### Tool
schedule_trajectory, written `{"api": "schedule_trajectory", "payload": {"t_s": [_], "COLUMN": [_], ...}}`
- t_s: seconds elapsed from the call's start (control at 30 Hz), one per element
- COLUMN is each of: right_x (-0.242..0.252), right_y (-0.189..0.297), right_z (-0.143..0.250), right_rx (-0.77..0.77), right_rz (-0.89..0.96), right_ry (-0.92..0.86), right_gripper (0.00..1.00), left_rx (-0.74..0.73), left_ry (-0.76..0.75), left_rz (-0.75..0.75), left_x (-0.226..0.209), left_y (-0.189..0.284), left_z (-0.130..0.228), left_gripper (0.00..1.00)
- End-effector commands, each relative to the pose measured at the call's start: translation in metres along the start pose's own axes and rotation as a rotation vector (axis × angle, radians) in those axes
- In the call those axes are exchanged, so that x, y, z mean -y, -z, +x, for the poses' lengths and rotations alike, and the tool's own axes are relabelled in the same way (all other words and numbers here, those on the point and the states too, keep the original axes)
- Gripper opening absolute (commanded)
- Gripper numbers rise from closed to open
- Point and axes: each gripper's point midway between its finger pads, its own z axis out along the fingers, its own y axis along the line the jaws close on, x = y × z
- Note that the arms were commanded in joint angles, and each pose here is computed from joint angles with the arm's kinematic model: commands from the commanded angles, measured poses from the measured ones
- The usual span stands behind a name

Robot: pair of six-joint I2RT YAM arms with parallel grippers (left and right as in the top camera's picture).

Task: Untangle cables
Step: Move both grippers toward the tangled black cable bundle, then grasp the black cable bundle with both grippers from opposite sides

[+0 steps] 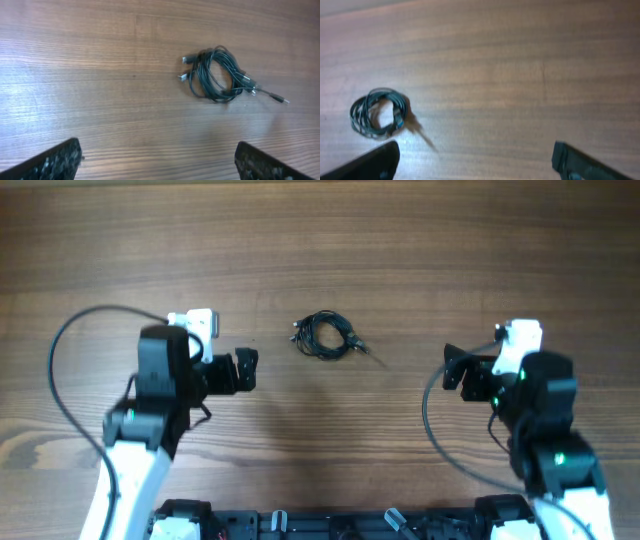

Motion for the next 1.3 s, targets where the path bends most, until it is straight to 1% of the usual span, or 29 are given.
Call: {"api": "schedule_trajectory", "payload": {"t_s": [0.0,0.07,0.1,0.2,0.27,0.3,0.4,0.47,0.53,0.57,0.67,0.73,0.77,0.8,0.83,0.87,0.9,0.97,1.0,1.03,1.07,1.13,1.17,1.2,1.27], "right_x": [-0.006,-0.010,-0.014,-0.031,-0.038,-0.038,-0.038,-0.038,-0.038,-0.038,-0.038,-0.038,-0.038,-0.038,-0.038,-0.038,-0.038,-0.038,-0.038,-0.040,-0.043,-0.050,-0.056,-0.063,-0.075], "right_y": [-0.001,-0.005,-0.007,-0.012,-0.011,-0.011,-0.011,-0.011,-0.011,-0.011,-0.011,-0.011,-0.011,-0.011,-0.011,-0.011,-0.011,-0.011,-0.011,-0.011,-0.011,-0.012,-0.014,-0.016,-0.021], "right_z": [-0.030,-0.043,-0.049,-0.056,-0.060,-0.061,-0.060,-0.060,-0.060,-0.060,-0.060,-0.060,-0.060,-0.060,-0.060,-0.060,-0.060,-0.060,-0.060,-0.060,-0.060,-0.059,-0.056,-0.051,-0.040], "right_rx": [-0.084,-0.132,-0.138,-0.138,-0.122,-0.121,-0.125,-0.125,-0.125,-0.126,-0.126,-0.126,-0.126,-0.126,-0.126,-0.126,-0.126,-0.127,-0.127,-0.129,-0.131,-0.140,-0.159,-0.186,-0.250], "right_rz": [0.000,-0.005,-0.020,-0.113,-0.155,-0.154,-0.152,-0.151,-0.152,-0.152,-0.152,-0.151,-0.151,-0.151,-0.151,-0.151,-0.152,-0.152,-0.151,-0.160,-0.180,-0.223,-0.254,-0.295,-0.366], "right_ry": [0.055,0.051,0.048,0.039,0.039,0.039,0.023,0.010,0.009,0.008,0.005,0.005,0.006,0.005,0.005,0.005,0.005,0.002,-0.022,-0.033,-0.040,-0.043,-0.045,-0.048,-0.059], "right_gripper": [1.00,1.00,1.00,1.00,1.00,1.00,1.00,1.00,1.00,1.00,1.00,1.00,0.99,1.00,0.99,1.00,1.00,1.00,1.00,1.00,1.00,1.00,0.97,0.91,0.79], "left_rx": [-0.044,-0.050,-0.029,0.037,0.032,0.019,-0.055,-0.084,-0.108,-0.115,-0.106,-0.091,-0.083,-0.080,-0.075,-0.081,-0.090,-0.092,-0.086,-0.077,-0.071,-0.047,-0.045,-0.051,-0.065], "left_ry": [0.016,0.012,0.009,0.141,0.160,0.167,0.124,0.099,0.056,0.040,0.008,0.006,-0.004,-0.005,-0.001,-0.009,-0.007,0.019,0.019,0.020,0.020,0.024,0.025,0.024,0.012], "left_rz": [0.095,0.211,0.247,0.287,0.245,0.192,0.041,-0.020,-0.018,-0.008,0.018,0.034,0.038,0.026,-0.011,-0.016,-0.013,-0.007,0.005,0.012,0.020,0.065,0.119,0.194,0.299], "left_x": [0.017,0.035,0.041,0.046,0.044,0.040,0.042,0.047,0.060,0.067,0.084,0.093,0.097,0.098,0.094,0.095,0.099,0.103,0.107,0.109,0.111,0.122,0.133,0.147,0.167], "left_y": [-0.011,-0.021,-0.026,-0.047,-0.068,-0.080,-0.122,-0.141,-0.160,-0.168,-0.184,-0.190,-0.193,-0.194,-0.197,-0.198,-0.199,-0.199,-0.199,-0.197,-0.195,-0.183,-0.175,-0.163,-0.145], "left_z": [-0.016,-0.021,-0.028,-0.056,-0.056,-0.051,-0.020,-0.003,0.012,0.017,0.025,0.027,0.028,0.029,0.032,0.036,0.040,0.043,0.042,0.039,0.036,0.025,0.020,0.016,0.013], "left_gripper": [1.00,1.00,1.00,1.00,1.00,1.00,0.99,0.91,0.70,0.62,0.58,0.63,0.63,0.61,0.57,0.53,0.41,0.24,0.11,0.07,0.04,0.04,0.04,0.04,0.04]}}
